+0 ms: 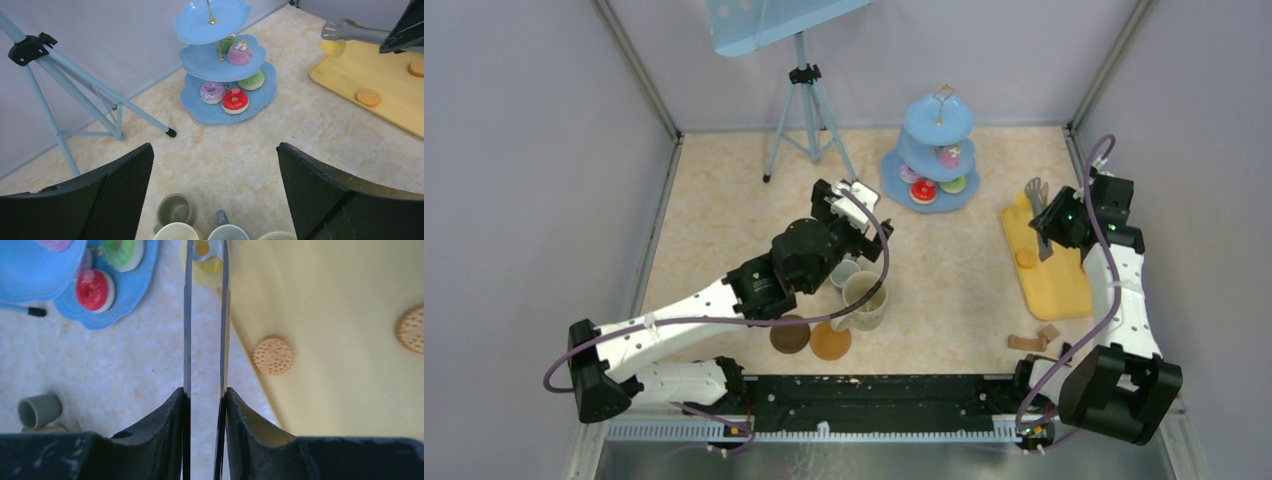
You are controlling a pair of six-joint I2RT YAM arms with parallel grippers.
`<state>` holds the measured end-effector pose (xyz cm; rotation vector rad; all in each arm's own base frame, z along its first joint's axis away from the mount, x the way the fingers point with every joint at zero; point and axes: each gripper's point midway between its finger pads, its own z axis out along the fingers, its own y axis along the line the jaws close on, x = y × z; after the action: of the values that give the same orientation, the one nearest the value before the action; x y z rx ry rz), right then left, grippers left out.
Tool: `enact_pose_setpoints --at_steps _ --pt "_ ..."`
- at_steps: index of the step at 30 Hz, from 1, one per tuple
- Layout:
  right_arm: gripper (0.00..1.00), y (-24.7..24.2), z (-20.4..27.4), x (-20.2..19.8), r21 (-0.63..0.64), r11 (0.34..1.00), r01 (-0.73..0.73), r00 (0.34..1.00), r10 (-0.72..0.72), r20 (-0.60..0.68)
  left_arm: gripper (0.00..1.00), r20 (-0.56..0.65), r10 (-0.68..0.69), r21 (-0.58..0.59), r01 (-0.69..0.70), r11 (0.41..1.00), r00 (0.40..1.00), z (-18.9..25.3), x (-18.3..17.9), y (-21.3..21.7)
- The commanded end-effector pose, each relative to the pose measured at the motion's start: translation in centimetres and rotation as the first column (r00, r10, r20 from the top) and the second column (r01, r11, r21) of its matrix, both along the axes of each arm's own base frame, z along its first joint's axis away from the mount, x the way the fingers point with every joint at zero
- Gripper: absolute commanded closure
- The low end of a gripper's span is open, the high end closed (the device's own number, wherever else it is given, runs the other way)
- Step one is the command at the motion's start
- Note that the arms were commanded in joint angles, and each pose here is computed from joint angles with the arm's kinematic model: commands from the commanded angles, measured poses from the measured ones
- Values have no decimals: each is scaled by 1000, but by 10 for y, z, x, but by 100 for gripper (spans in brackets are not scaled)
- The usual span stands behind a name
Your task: Serve the afternoon tea
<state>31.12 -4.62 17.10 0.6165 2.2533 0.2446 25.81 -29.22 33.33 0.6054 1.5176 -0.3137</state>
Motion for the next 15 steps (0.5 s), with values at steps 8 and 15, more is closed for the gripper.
enact_pose_setpoints --at_steps 8,15 --pt "89 121 69 20 163 922 -351 920 307 244 1 50 25 -71 -22 997 998 26 -3 8" --pt "89 159 87 23 196 890 -411 889 345 300 1 41 8 -55 -5 998 999 19 -3 2"
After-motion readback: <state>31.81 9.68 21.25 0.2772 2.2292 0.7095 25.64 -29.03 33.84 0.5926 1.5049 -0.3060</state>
